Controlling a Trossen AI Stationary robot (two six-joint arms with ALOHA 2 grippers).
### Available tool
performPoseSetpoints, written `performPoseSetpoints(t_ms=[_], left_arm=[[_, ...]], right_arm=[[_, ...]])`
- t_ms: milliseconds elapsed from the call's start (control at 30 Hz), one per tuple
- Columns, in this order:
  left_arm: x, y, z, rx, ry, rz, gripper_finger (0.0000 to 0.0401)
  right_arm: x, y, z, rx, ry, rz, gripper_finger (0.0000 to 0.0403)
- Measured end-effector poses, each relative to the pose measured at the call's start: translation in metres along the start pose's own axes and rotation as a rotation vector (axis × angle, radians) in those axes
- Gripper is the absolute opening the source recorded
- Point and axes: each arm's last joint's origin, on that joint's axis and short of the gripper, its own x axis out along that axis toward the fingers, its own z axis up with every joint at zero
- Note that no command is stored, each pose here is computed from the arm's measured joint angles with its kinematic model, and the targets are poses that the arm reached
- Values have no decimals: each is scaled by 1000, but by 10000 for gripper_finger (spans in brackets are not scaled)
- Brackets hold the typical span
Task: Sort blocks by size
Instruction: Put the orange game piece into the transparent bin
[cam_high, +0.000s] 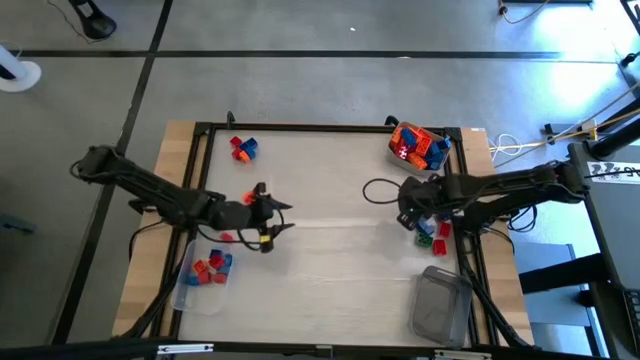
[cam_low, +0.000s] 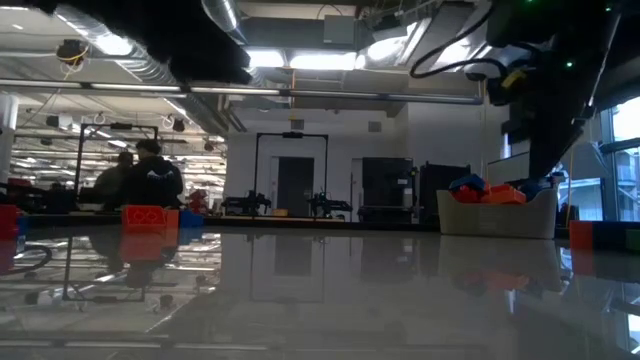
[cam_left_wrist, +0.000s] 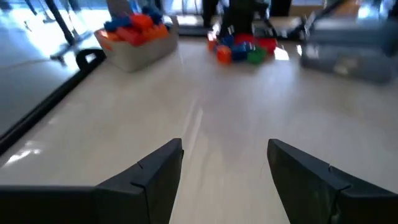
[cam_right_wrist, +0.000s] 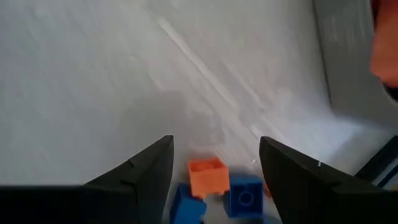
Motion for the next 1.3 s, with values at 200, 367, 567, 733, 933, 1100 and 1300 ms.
performPoseSetpoints(t_ms=[200, 367, 567, 733, 933, 1100, 1300], left_arm=[[6, 7, -23, -52, -113, -72, 224], [6, 9, -36, -81, -107, -76, 224], [6, 9, -37, -69, -98, -74, 224], [6, 9, -37, -64, -98, -72, 224], [6, 9, -37, -67, -97, -72, 224], [6, 9, -37, -66, -97, -72, 224], [6, 9, -37, -66, -96, -72, 224]], right_arm=[[11, -5, -6, -4, 93, 34, 237], [24, -8, -17, -21, 147, 21, 237], [39, -11, -27, -23, 146, -7, 237], [46, -11, -31, -24, 145, -5, 237], [55, -11, -37, -18, 155, 30, 237], [60, -12, -42, 15, 173, 33, 237], [65, -10, -42, 16, 139, 59, 236]])
